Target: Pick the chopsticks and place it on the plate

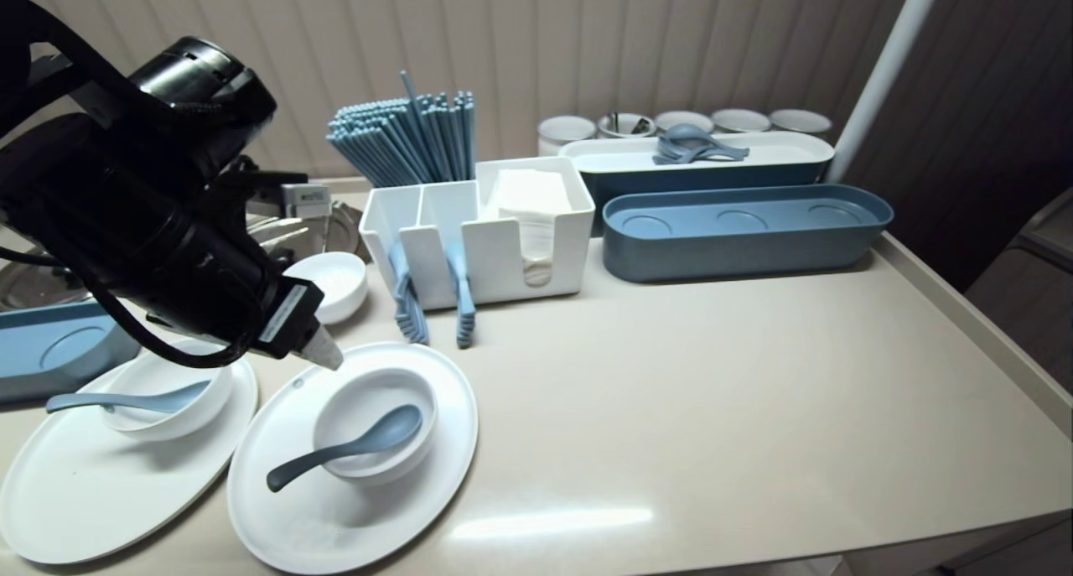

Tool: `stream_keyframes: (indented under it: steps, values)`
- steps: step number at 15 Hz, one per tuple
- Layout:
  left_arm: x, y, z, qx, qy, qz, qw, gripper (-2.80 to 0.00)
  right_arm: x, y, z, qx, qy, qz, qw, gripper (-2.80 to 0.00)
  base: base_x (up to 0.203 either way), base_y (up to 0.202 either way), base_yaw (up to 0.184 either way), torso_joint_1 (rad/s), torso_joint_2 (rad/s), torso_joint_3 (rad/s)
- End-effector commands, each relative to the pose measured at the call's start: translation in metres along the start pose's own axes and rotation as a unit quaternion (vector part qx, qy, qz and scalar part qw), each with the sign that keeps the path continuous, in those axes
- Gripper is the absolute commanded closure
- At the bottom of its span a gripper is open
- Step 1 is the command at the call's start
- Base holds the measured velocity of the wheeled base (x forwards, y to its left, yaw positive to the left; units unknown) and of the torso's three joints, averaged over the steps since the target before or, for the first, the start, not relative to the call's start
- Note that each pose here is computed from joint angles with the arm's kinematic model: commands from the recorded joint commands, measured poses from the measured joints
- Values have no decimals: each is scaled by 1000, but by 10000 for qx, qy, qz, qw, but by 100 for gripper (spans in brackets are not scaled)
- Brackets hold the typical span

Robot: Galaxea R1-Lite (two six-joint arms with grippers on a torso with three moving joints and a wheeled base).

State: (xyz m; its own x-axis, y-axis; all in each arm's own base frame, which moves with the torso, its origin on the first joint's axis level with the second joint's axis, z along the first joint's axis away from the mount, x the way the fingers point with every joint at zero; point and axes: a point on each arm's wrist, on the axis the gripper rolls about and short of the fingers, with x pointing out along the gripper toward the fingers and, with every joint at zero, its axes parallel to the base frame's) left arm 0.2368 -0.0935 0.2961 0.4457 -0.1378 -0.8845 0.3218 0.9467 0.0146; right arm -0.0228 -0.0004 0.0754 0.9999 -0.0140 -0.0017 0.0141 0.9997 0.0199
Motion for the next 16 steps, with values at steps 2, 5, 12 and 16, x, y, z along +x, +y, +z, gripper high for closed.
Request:
stream_keyframes:
  steps: [2, 5, 12, 16]
  values:
    - [-3, 0, 0, -79, -84, 3, 9999, 0, 0, 0, 0, 0, 6, 1, 10000, 0, 0, 0, 0, 0, 0, 0]
    - [-6, 0, -2, -88, -131, -6, 9999, 0, 0, 0, 0, 0, 4, 1, 10000, 0, 0, 0, 0, 0, 0, 0]
    - [-5, 2, -2, -122, -124, 36, 9998, 0, 0, 0, 0, 0, 7, 1, 10000, 0, 0, 0, 0, 0, 0, 0]
    - [-11, 4, 1, -195, -452, 19, 9988, 0, 0, 0, 0, 0, 7, 1, 10000, 0, 0, 0, 0, 0, 0, 0]
